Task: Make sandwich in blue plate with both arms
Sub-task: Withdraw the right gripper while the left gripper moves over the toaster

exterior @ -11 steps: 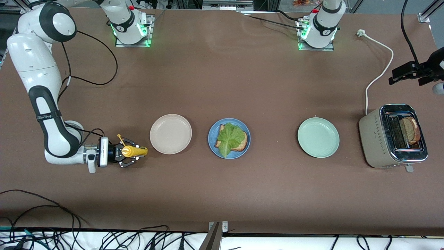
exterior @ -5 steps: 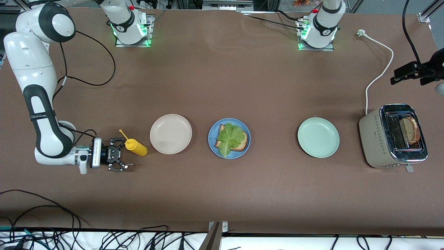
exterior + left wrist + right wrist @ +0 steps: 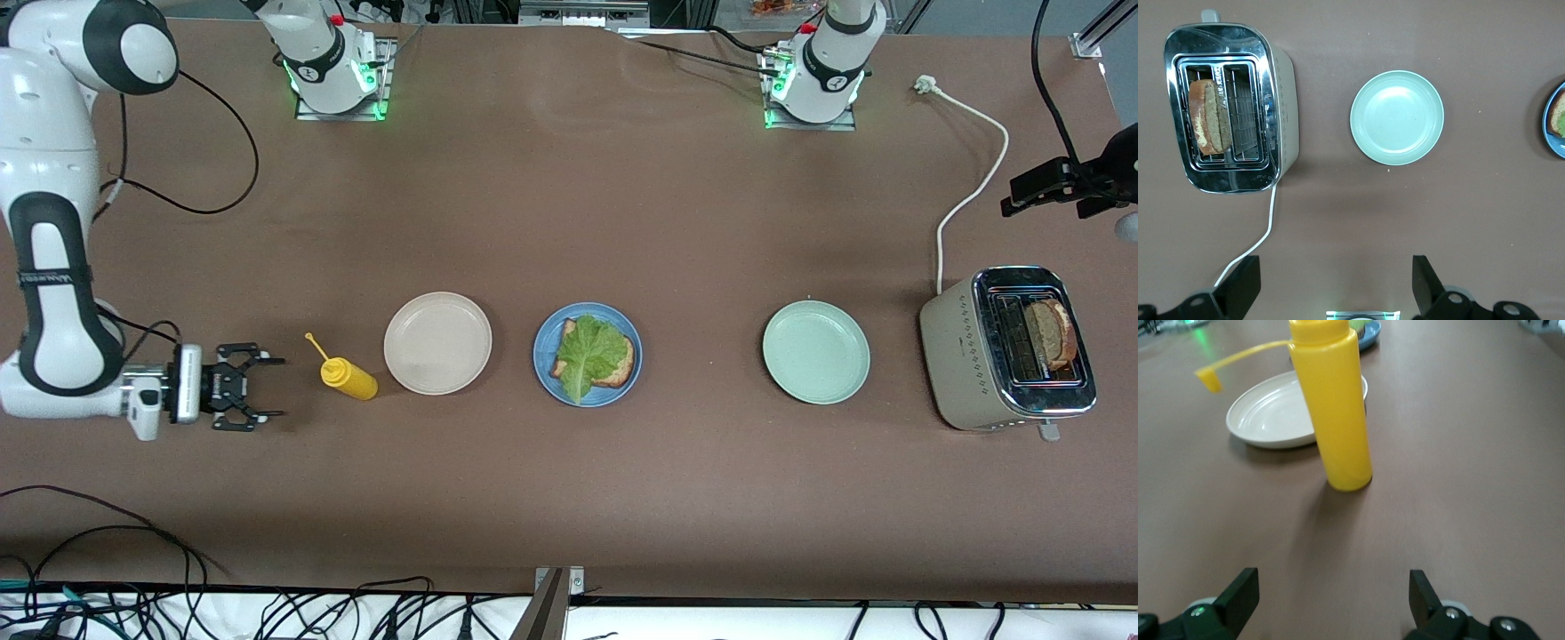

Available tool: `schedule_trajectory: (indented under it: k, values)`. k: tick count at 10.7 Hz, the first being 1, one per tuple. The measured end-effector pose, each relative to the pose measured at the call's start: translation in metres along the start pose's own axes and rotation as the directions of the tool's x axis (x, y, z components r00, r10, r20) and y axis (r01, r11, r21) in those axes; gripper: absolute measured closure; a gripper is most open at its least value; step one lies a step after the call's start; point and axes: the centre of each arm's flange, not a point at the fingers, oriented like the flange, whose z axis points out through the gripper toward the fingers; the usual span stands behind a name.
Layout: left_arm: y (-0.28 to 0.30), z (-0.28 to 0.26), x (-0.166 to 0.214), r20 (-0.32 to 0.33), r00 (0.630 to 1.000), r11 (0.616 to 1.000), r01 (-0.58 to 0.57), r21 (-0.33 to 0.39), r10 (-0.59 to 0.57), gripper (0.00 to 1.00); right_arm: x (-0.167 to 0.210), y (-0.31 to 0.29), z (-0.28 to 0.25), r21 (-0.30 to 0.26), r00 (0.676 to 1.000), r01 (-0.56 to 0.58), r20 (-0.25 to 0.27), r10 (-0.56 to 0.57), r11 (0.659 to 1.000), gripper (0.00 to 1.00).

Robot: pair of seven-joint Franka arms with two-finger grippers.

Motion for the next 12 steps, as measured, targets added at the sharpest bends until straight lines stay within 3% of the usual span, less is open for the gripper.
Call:
schedule_trajectory:
  k: [3, 5, 6, 8, 10, 11, 12]
  values:
    - [-0.010, 0.000, -0.001, 0.000, 1.000, 1.000, 0.019, -0.002, -0.019, 0.00, 0.059, -0.010, -0.067, -0.021, 0.964, -0.168, 0.206, 0.169, 0.986, 0.00]
    - [-0.013, 0.000, -0.001, -0.001, 1.000, 1.000, 0.023, -0.003, -0.023, 0.00, 0.111, -0.018, -0.087, -0.092, 0.891, -0.323, 0.306, 0.335, 0.942, 0.00]
    - [-0.013, 0.000, -0.001, -0.001, 1.000, 1.000, 0.023, -0.003, -0.023, 0.00, 0.141, -0.023, -0.095, -0.146, 0.834, -0.407, 0.343, 0.432, 0.902, 0.00]
    - [-0.013, 0.000, -0.001, -0.001, 1.000, 1.000, 0.023, -0.003, -0.023, 0.00, 0.197, -0.039, -0.110, -0.281, 0.688, -0.540, 0.396, 0.609, 0.793, 0.00]
    - [-0.013, 0.000, -0.001, -0.002, 1.000, 1.000, 0.023, -0.003, -0.023, 0.00, 0.240, -0.057, -0.122, -0.435, 0.520, -0.633, 0.374, 0.768, 0.640, 0.00]
    - [-0.013, 0.000, -0.001, -0.002, 1.000, 1.000, 0.024, -0.003, -0.024, 0.00, 0.257, -0.066, -0.128, -0.514, 0.430, -0.664, 0.332, 0.840, 0.543, 0.00]
    - [-0.013, 0.000, -0.001, -0.001, 1.000, 1.000, 0.024, -0.003, -0.024, 0.00, 0.277, -0.079, -0.135, -0.588, 0.320, -0.697, 0.257, 0.912, 0.411, 0.00]
